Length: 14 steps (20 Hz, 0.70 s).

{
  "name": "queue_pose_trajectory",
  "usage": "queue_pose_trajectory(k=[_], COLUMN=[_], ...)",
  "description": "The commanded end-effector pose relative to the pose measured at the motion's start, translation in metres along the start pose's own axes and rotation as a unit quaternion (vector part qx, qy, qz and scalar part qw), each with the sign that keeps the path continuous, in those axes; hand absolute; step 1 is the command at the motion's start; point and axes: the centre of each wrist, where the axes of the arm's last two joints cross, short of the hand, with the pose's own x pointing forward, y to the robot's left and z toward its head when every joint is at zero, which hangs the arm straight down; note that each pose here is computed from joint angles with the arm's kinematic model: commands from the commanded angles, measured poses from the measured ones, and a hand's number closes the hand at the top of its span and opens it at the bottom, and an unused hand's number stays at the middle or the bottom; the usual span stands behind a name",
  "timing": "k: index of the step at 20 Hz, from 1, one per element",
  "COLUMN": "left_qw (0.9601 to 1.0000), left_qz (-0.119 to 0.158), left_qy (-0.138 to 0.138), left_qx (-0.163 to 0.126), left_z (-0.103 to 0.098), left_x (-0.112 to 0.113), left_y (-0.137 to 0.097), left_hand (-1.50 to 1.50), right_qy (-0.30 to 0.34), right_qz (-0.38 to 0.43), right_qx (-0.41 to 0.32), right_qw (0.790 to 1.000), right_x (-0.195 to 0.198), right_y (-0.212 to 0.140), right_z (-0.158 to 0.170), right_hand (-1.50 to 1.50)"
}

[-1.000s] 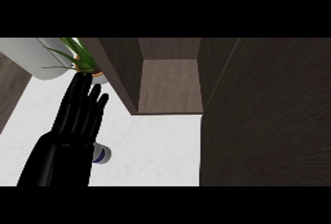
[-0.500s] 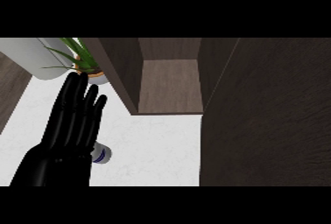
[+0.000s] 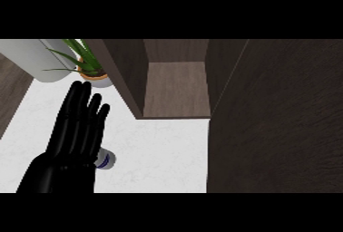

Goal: Pick up the bottled water, place it into the cabinet and close the cabinet

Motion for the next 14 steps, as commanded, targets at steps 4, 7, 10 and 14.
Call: queue_pose_trajectory(k=[4, 7, 10, 14], left_qw=[0.9969, 0.9965, 0.9948, 0.9925], left_qz=[-0.012, -0.015, -0.017, -0.047], left_qy=[0.016, 0.029, 0.042, 0.058], left_qx=[0.076, 0.077, 0.092, 0.097], left_z=[0.002, 0.009, 0.005, 0.014], left_x=[-0.005, -0.013, -0.012, -0.018], left_y=[0.024, 0.02, 0.034, 0.06], left_hand=[-1.5, -1.5, -1.5, -1.5], right_qy=[-0.039, -0.035, -0.041, -0.034], right_qz=[-0.037, -0.043, -0.031, -0.037], right_qx=[0.009, 0.014, 0.022, 0.011], right_qw=[0.998, 0.998, 0.998, 0.999], right_x=[0.035, 0.037, 0.031, 0.033], right_y=[0.009, 0.01, 0.0, 0.003], right_z=[0.025, 0.028, 0.022, 0.031], right_hand=[-1.5, -1.5, -1.5, -1.5])
